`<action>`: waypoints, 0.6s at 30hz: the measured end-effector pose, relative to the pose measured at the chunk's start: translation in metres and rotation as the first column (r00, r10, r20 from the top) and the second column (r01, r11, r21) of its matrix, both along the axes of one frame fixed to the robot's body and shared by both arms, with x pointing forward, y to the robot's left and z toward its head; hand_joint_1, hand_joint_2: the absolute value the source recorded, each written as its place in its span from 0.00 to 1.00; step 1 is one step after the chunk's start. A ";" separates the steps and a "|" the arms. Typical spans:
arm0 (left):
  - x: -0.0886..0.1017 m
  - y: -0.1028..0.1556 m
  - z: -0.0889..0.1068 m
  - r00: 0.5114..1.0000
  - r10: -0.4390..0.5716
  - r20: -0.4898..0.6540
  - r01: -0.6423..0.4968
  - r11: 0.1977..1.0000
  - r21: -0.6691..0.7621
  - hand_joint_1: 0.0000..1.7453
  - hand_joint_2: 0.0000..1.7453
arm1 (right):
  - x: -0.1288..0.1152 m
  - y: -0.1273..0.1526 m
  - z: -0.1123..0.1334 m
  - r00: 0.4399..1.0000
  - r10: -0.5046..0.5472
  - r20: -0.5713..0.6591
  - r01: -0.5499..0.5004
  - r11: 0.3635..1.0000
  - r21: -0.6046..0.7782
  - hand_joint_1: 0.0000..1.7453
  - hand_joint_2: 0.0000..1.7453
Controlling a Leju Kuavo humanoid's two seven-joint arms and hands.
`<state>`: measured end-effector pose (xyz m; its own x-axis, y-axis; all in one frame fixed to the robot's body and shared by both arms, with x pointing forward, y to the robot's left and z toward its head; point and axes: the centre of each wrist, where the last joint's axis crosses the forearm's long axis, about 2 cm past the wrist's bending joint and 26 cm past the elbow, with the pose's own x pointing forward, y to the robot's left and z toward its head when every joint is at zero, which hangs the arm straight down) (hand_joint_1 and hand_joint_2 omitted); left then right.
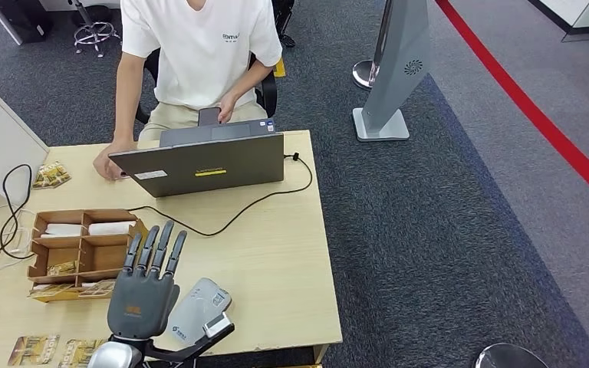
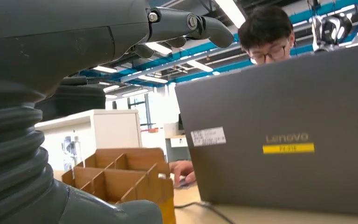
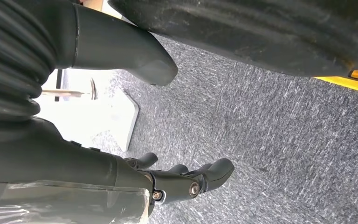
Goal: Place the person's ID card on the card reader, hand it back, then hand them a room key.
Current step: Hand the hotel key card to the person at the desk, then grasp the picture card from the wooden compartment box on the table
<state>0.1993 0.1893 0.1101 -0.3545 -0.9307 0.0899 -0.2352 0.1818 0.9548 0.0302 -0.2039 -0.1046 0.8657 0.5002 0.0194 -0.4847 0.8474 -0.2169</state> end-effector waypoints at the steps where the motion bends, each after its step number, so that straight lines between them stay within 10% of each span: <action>1: -0.002 0.001 -0.002 1.000 0.004 -0.012 -0.004 1.000 0.004 0.00 1.00 | 0.000 0.000 0.000 1.000 -0.003 0.000 0.003 1.000 -0.001 0.00 1.00; 18: -0.010 0.033 -0.027 0.969 0.202 -0.140 -0.196 0.979 0.058 0.00 1.00 | 0.000 0.002 0.000 1.000 -0.011 -0.007 0.011 1.000 -0.010 0.00 1.00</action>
